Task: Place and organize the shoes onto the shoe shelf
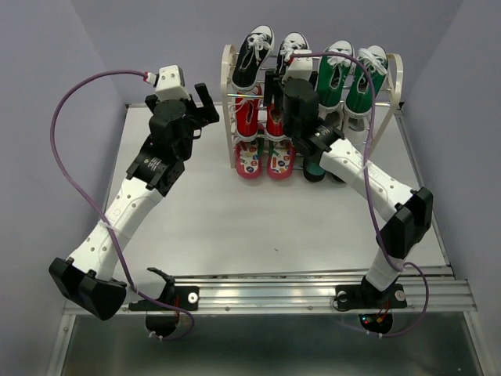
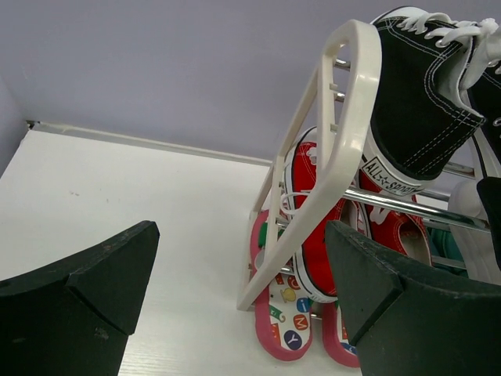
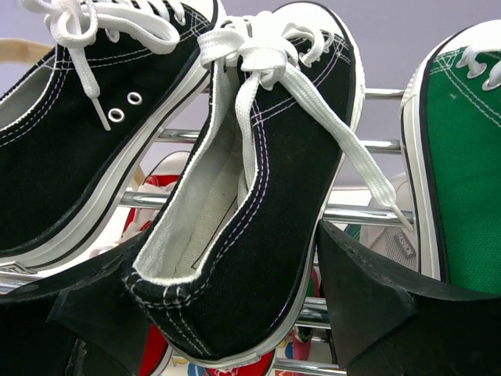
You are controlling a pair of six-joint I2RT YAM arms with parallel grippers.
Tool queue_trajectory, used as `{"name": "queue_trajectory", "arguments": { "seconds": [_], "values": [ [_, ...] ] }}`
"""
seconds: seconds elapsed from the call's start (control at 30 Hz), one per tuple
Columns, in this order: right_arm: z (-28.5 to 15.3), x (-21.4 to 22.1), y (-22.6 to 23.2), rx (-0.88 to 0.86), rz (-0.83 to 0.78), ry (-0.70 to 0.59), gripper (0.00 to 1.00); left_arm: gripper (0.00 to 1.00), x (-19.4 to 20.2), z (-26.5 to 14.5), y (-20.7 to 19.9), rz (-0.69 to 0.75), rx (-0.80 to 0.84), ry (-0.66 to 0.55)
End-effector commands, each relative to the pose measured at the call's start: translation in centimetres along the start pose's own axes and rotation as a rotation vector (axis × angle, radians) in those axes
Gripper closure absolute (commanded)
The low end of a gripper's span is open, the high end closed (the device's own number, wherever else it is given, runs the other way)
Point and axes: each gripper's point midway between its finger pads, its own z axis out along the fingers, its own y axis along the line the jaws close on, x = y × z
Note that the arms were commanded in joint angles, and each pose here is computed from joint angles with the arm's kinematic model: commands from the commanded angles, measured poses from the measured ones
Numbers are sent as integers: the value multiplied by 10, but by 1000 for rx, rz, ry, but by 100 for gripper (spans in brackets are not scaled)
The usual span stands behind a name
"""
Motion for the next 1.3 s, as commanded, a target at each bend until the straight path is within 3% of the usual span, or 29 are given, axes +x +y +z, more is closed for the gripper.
{"name": "queue_trajectory", "arguments": {
  "seconds": [0.0, 0.13, 0.27, 0.47, 0.9, 1.1, 1.27],
  "values": [
    [-7, -25, 11, -27, 16, -89, 48, 1, -23, -6, 0, -55, 27, -69],
    [-5, -20, 20, -72, 4, -92, 50, 1, -19, -4, 0, -55, 29, -60],
    [-10, -24, 29, -120, -1, -122, 62, 1, -18, -2, 1, -54, 27, -57],
    [-19, -36, 42, -226, -5, -187, 70, 1, -14, 4, 0, -50, 37, -44],
    [-18, -59, 48, -236, 90, -221, 71, 1, -9, 11, 0, -52, 51, -26],
    [-12, -69, 51, -207, 198, -190, 72, 1, -8, 13, 0, -57, 55, -22],
    [-8, -55, 55, -210, 195, -151, 72, 1, -5, 13, 0, -57, 55, -17]
  ]
}}
